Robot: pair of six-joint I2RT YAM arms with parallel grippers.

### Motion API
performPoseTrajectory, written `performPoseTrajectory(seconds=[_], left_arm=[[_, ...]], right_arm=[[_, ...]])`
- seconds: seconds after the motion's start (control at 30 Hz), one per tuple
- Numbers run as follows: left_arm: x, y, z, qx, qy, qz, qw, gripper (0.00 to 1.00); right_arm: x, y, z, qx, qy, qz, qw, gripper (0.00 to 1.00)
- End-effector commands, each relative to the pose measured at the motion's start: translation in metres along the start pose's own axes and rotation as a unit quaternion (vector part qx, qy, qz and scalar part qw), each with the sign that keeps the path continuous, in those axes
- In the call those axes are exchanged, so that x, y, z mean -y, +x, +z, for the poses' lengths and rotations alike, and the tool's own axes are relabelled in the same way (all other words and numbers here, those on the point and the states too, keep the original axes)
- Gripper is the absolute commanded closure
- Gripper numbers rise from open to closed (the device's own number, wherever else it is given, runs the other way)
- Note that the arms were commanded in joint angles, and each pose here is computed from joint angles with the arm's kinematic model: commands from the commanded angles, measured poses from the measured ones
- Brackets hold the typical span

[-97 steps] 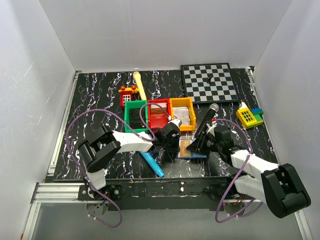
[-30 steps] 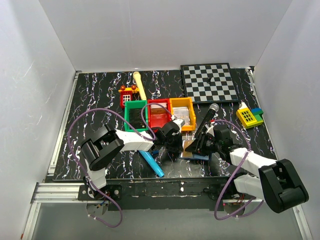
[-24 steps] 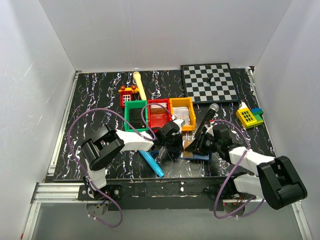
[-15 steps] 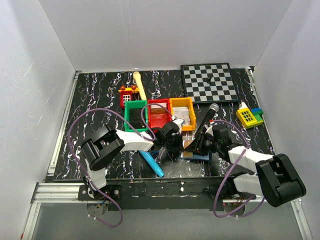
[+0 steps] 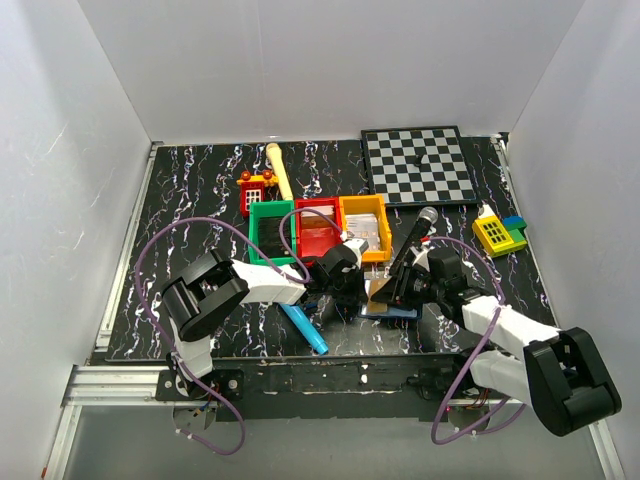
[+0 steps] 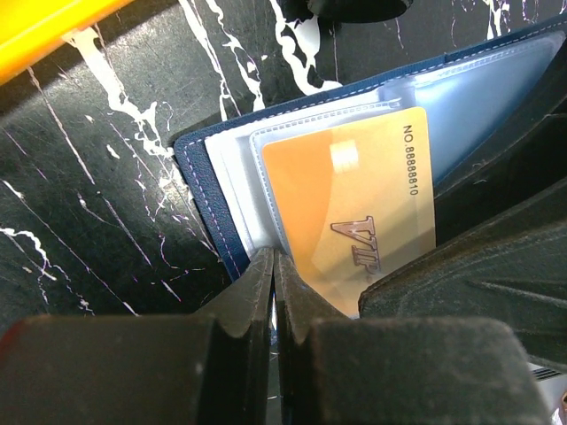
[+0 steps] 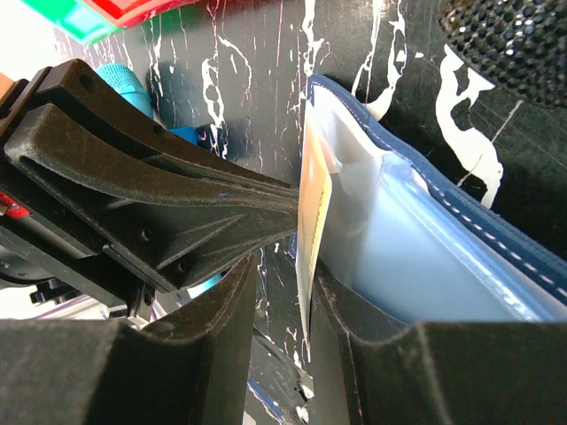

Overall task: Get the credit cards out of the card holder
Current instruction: Remove the credit card from the card holder.

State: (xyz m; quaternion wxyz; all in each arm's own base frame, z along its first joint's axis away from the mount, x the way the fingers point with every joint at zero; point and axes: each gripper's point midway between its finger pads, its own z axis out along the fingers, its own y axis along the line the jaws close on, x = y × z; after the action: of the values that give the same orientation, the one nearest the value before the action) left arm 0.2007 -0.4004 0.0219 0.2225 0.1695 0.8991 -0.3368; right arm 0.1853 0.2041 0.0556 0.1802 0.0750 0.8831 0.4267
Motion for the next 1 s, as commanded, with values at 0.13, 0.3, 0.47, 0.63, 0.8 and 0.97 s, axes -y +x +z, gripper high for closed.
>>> performPoseTrajectory(seconds=[0.13, 0.3, 0.47, 0.63, 0.8, 0.97], left_arm=[[-0.038, 0.048, 0.002, -0.071, -0.063, -0.013, 0.995, 1.0], [-0.039, 0.049, 0.002, -0.072, -0.066, -0.016, 0.995, 1.0], [-0.042, 0.051, 0.001, -0.074, -0.069, -0.02, 0.995, 1.0], [-0.043, 0.052, 0.001, -0.075, -0.069, -0.021, 0.995, 1.0], [-0.043, 0.053, 0.0, -0.075, -0.07, -0.023, 0.994, 1.0], [-0.043, 0.052, 0.0, -0.075, -0.068, -0.023, 0.995, 1.0]], right_arm=[[-0.025, -0.016, -0.01, 0.024, -0.03, -0.033, 0.999, 0.65], [-0.023, -0.016, -0.014, 0.027, -0.023, -0.036, 0.999, 0.65], [-0.02, -0.016, -0.017, 0.03, -0.019, -0.036, 0.999, 0.65], [-0.02, -0.017, -0.02, 0.035, -0.017, -0.037, 0.999, 0.66], [-0.022, -0.02, -0.023, 0.044, -0.017, -0.044, 0.998, 0.67], [-0.014, -0.016, -0.025, 0.037, 0.003, -0.039, 0.999, 0.75]])
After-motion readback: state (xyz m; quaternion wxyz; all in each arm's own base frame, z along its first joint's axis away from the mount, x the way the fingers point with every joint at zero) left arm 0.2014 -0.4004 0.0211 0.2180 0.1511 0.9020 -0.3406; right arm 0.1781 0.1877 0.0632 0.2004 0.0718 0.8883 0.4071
